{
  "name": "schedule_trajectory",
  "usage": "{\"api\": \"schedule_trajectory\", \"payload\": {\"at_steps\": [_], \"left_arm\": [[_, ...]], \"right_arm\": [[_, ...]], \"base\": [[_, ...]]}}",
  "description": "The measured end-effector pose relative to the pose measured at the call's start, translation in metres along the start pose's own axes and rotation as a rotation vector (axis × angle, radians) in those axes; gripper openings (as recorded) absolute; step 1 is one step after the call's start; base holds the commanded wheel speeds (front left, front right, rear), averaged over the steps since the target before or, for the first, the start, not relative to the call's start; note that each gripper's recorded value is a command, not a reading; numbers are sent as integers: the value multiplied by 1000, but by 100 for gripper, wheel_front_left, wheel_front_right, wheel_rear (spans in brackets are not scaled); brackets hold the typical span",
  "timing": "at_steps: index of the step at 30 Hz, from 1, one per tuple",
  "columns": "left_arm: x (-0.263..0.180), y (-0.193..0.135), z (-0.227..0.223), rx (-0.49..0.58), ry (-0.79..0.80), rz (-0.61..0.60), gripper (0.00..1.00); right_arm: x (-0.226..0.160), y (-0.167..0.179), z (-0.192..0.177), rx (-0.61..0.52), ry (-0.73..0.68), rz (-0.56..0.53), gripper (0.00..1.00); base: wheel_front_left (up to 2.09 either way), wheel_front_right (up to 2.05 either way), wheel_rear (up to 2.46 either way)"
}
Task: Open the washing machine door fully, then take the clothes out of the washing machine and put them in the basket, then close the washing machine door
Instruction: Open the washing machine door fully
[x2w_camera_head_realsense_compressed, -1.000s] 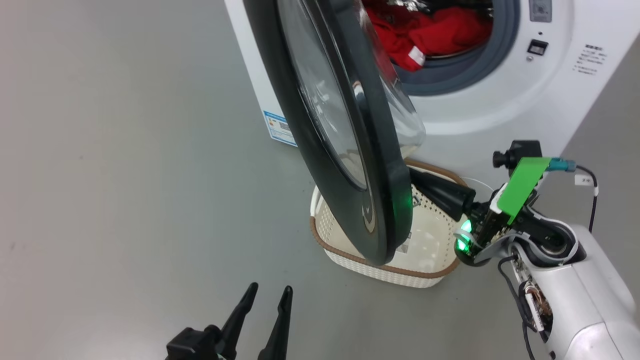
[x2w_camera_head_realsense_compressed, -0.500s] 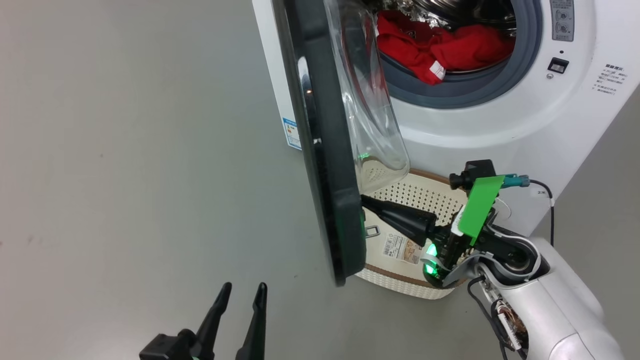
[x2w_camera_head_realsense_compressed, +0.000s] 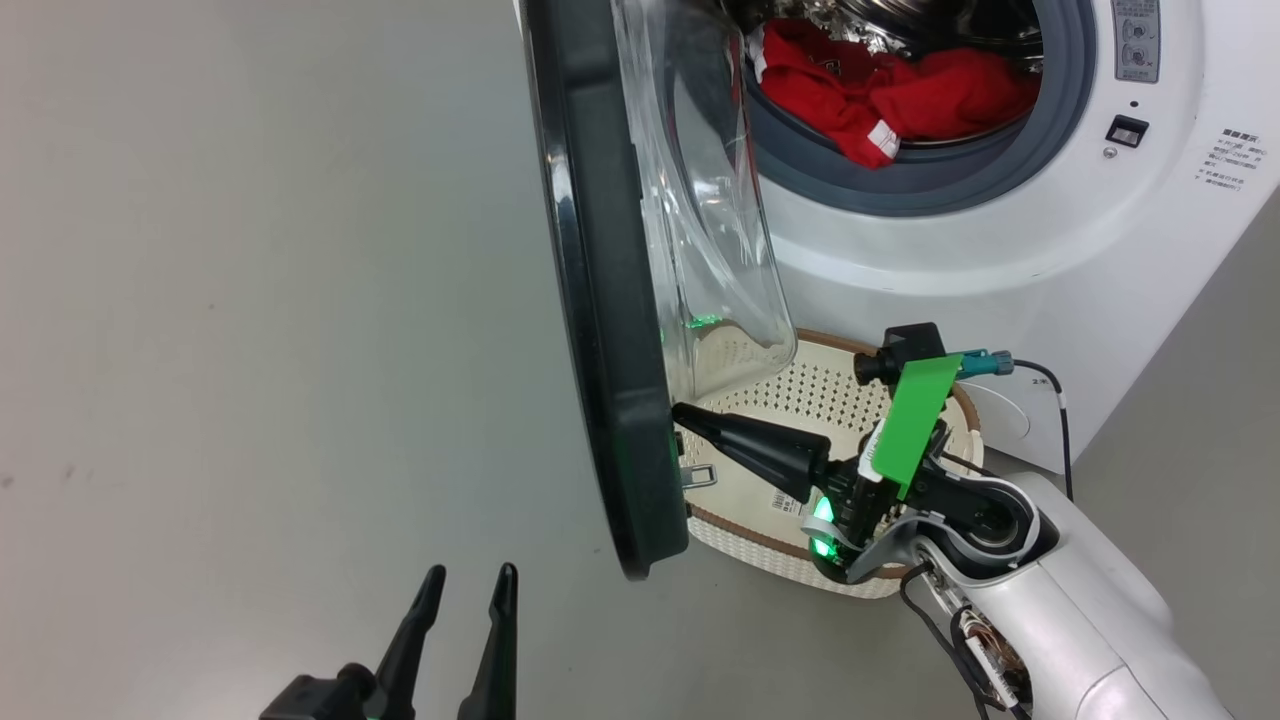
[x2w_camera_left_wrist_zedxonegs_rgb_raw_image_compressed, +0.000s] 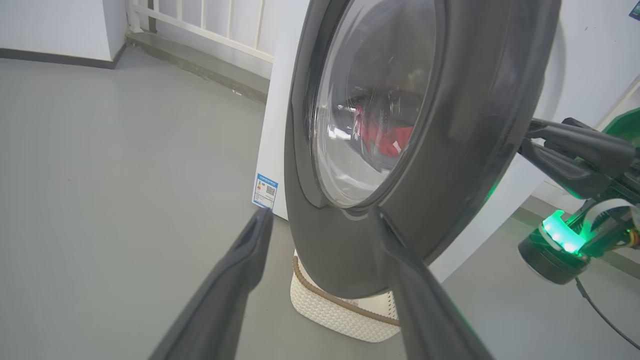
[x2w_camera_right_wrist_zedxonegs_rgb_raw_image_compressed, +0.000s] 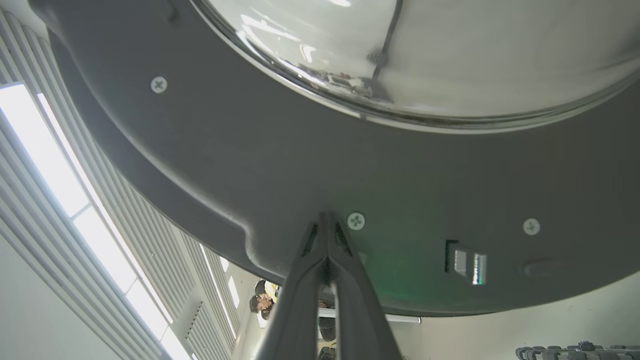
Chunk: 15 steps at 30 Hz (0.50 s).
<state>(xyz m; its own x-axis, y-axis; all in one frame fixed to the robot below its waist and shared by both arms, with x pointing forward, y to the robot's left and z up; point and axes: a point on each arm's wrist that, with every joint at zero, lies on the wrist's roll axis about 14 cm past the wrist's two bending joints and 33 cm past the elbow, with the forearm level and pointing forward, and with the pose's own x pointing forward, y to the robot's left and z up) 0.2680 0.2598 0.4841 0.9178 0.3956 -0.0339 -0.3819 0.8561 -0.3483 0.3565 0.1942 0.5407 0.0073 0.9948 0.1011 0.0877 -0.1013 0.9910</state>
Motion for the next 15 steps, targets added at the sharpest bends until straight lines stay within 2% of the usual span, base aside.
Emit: {"api": "schedule_trajectory", "payload": {"at_steps": [14,15], "left_arm": [[1,3,1,2,-4,11,100],[1,2,2,2,-5,10,100]], "right_arm": [[3,6,3,-10,-12,14,0],[3,7,4,-10,-17,16,3]], "base": [[0,0,0],[0,0,0]]}}
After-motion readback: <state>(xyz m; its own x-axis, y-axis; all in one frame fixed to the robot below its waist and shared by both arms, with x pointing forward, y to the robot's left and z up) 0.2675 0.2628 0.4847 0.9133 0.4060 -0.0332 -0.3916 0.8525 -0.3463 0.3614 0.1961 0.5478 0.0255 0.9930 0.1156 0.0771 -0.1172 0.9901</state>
